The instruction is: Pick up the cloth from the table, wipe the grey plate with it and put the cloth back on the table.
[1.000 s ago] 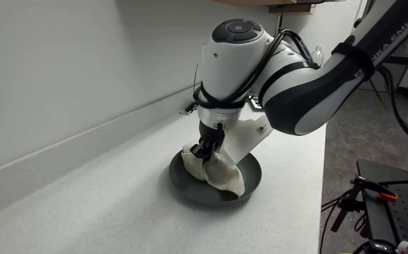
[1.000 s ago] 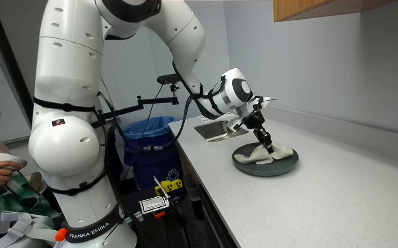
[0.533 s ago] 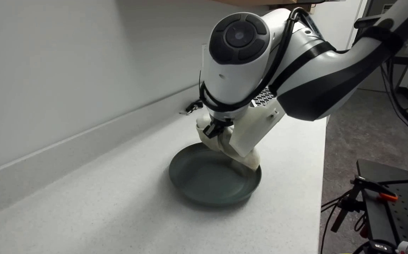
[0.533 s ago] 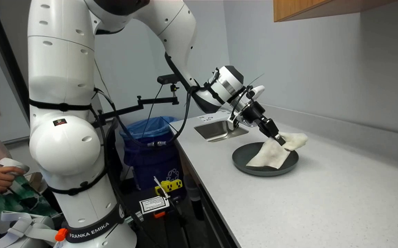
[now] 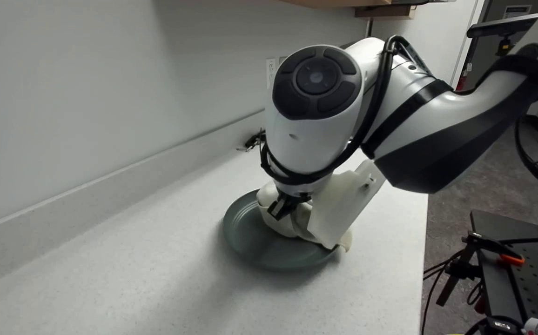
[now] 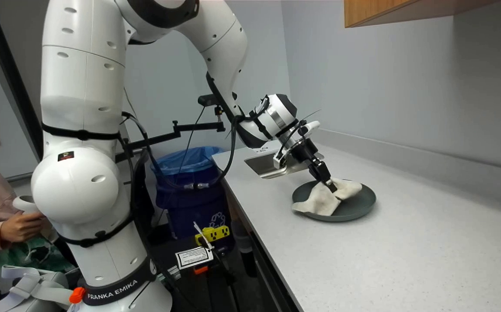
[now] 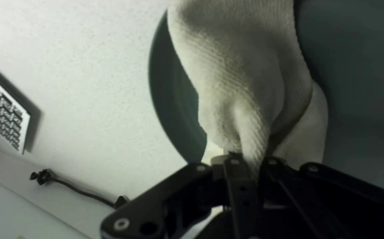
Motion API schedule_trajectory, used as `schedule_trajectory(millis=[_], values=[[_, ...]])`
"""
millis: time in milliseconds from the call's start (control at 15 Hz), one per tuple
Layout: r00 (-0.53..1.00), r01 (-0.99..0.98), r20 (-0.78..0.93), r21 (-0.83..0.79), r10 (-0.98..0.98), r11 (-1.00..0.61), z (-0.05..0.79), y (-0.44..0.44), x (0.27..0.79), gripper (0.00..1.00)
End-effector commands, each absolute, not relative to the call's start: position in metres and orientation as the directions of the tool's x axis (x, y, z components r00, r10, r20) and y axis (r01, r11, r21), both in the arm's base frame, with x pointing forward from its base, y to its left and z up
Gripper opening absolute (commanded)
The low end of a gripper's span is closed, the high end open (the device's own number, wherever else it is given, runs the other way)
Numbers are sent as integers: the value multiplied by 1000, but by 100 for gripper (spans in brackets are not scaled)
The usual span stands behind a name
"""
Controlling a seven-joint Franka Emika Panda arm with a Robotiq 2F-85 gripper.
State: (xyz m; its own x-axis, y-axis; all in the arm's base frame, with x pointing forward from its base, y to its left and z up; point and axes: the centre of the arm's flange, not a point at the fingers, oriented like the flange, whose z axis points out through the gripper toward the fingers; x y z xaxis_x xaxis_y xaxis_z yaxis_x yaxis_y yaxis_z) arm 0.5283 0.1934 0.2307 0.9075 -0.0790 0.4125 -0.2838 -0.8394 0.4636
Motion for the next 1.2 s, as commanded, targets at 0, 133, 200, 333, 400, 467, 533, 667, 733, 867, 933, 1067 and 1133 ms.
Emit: schedule_trajectory(millis=[0, 133, 200, 333, 400, 467, 533, 667, 733, 867, 933, 1067, 1133], values=[[916, -247, 384, 323, -113, -914, 232, 206, 541, 2], [910, -237, 390, 209, -141, -949, 239, 215, 548, 2], [903, -232, 401, 149, -156, -961, 246, 219, 551, 2], [890, -212, 419, 34, -179, -977, 262, 226, 555, 2], [887, -201, 424, -8, -185, -980, 268, 229, 558, 2], [886, -191, 425, -29, -186, -981, 269, 231, 560, 2], [890, -181, 416, -45, -183, -982, 268, 232, 560, 2], [898, -181, 401, -37, -180, -983, 260, 229, 558, 2], [903, -185, 394, -12, -175, -983, 255, 226, 556, 2], [901, -231, 394, 91, -178, -969, 244, 214, 552, 2], [901, -253, 394, 131, -184, -958, 241, 206, 551, 2], [895, -295, 403, 205, -194, -933, 239, 189, 550, 2], [887, -318, 419, 249, -194, -915, 242, 181, 549, 2]])
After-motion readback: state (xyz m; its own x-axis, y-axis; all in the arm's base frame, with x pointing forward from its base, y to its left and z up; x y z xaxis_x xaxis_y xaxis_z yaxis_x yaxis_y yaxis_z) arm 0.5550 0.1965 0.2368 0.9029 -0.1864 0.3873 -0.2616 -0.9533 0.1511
